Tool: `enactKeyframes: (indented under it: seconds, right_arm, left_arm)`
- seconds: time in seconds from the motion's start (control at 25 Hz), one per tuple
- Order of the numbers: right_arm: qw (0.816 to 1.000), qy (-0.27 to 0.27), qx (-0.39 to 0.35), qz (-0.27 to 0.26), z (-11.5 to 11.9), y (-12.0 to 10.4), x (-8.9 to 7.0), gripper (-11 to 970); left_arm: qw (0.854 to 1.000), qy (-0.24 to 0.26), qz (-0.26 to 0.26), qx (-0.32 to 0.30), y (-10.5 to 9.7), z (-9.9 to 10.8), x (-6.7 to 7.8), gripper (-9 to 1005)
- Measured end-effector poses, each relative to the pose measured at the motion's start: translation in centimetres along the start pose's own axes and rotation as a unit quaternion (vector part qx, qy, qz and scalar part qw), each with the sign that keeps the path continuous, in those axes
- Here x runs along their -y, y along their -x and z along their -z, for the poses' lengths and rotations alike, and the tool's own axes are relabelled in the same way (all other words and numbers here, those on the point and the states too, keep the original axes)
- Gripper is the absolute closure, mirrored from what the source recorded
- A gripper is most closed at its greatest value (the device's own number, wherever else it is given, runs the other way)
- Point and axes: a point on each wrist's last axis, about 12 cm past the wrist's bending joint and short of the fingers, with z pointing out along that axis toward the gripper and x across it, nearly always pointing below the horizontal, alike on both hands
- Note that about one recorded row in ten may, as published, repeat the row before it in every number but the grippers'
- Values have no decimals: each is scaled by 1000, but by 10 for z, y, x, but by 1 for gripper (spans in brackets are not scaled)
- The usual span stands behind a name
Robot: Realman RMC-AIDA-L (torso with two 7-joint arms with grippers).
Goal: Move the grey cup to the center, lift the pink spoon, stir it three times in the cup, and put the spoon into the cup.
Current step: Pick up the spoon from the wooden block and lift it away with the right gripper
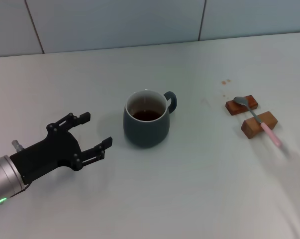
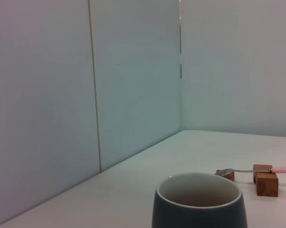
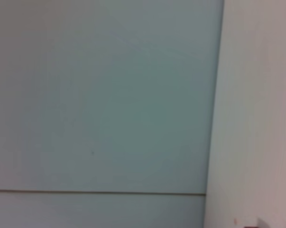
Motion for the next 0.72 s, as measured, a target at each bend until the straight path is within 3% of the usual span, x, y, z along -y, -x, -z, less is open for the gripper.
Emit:
enactKeyframes:
  seconds: [0.72]
  right_arm:
    - [999,-29,-41,2,-18,-17,6,133]
  left_arm:
    - [1000,-6,-7,-3,0,-1,1,163]
